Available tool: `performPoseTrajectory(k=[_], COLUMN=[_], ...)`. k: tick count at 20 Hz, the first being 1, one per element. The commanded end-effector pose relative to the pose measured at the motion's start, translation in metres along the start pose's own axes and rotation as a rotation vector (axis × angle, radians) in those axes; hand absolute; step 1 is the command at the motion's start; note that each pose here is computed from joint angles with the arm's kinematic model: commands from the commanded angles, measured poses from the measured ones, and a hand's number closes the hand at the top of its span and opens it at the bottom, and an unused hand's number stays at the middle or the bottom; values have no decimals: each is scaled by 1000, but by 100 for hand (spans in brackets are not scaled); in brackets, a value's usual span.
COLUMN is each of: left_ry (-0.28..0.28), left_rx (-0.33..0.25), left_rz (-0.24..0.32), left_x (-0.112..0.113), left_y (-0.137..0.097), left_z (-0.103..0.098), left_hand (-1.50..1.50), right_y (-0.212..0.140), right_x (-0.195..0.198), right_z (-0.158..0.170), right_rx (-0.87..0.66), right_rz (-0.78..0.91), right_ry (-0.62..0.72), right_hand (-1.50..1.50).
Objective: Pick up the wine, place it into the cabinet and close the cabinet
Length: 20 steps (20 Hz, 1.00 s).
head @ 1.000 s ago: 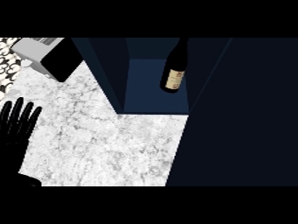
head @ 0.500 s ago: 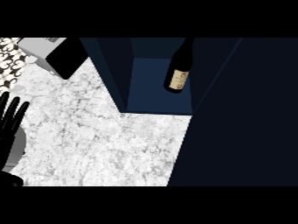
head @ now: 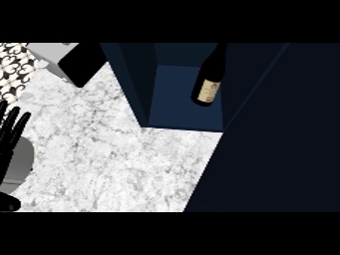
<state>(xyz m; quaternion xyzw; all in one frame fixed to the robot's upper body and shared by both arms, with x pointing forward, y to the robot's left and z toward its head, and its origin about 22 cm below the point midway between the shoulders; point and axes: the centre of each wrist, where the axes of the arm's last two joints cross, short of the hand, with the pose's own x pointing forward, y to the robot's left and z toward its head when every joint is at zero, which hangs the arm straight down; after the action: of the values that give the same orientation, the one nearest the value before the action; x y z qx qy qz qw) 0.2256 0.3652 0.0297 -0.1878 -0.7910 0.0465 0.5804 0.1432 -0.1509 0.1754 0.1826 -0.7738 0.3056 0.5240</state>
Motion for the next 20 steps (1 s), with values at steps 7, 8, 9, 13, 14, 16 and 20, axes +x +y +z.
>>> performPoseTrajectory(k=[7, 8, 9, 13, 14, 16, 20], left_ry=[6, -8, -3, -4, -1, -12, 1], left_rx=[27, 46, 40, 44, 45, 74, 40], left_rz=[-2, -3, -8, -35, -9, -47, -34], left_x=[9, 2, 3, 19, 15, 9, 15], left_y=[25, 19, 14, 26, 25, 32, 37], left_z=[8, 4, 6, 9, 9, 8, 13], left_hand=[-150, -150, -150, -150, -150, -150, -150], right_y=[45, 49, 46, 43, 28, 9, 14], right_x=[32, 31, 29, 12, 44, 26, 5], right_z=[-129, -140, -154, -187, -195, -203, -227], right_rx=[51, 41, 35, 12, -8, -25, -49], right_rz=[-135, -132, -134, -138, -169, -192, -228], right_ry=[-20, -22, -15, 26, 5, 15, 54], right_hand=[150, 150, 150, 150, 150, 150, 150])
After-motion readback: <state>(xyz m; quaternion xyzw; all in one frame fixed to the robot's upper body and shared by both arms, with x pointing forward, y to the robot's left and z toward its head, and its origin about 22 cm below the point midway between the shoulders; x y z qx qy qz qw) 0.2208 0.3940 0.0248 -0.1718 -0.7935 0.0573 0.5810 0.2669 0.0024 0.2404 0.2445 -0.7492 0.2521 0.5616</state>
